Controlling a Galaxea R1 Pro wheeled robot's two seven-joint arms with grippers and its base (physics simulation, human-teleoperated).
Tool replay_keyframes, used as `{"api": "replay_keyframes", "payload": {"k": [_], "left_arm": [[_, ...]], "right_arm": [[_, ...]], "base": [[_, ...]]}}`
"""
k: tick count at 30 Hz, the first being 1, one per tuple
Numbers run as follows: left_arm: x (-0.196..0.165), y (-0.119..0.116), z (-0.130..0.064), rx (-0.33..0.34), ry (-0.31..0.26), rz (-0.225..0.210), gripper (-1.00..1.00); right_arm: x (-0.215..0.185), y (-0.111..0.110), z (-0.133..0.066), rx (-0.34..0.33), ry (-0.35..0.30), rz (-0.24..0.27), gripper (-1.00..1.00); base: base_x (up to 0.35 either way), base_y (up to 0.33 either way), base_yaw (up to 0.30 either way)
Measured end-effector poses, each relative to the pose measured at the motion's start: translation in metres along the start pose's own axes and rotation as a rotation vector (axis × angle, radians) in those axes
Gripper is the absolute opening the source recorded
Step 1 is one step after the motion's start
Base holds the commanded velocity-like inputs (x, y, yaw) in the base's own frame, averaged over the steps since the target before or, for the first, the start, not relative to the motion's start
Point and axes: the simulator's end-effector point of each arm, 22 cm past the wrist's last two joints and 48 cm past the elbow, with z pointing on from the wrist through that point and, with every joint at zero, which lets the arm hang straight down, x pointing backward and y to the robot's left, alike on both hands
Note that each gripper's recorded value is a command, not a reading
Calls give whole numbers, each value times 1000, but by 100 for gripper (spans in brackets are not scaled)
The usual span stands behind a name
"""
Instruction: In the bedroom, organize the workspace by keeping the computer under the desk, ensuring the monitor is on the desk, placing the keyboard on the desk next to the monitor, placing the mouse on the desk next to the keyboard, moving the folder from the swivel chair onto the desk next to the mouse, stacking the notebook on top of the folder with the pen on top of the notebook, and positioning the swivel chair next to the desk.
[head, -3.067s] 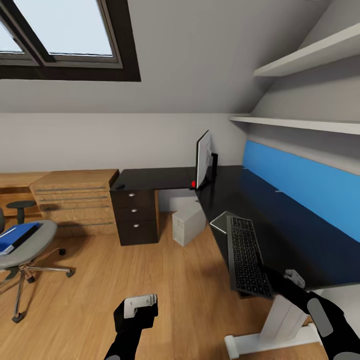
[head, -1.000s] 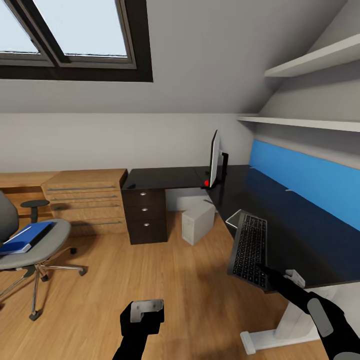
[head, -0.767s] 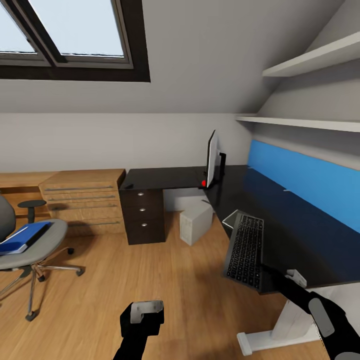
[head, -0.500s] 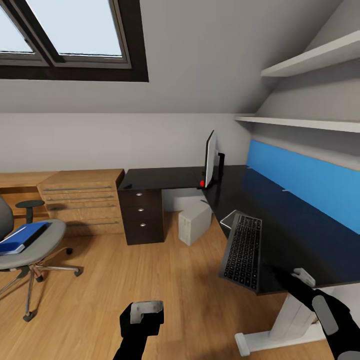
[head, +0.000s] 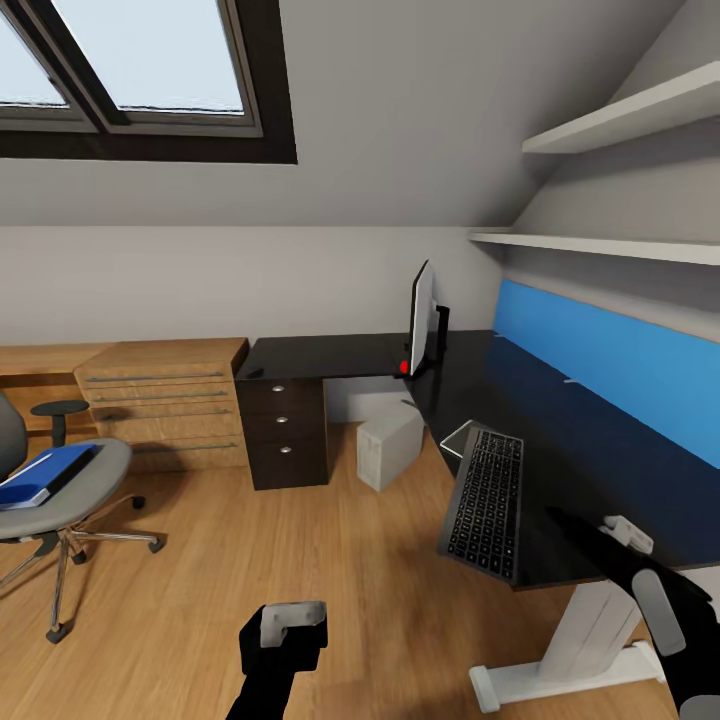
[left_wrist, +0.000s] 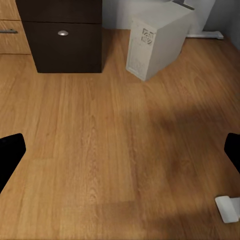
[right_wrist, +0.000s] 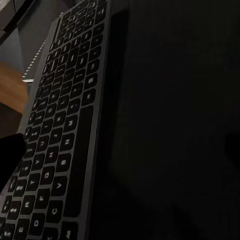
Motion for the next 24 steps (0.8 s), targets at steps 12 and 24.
{"api": "replay_keyframes", "payload": {"k": [12,24], "left_arm": [[0,0,0,0,0,-1,100],[0,0,0,0,0,0,100]], "right_arm": [[-20,19,-13,-29,-60,-57,100],[-8,46,-30,107,-131,-255,100]], "base": [[0,0,0],[4,0,0]]}}
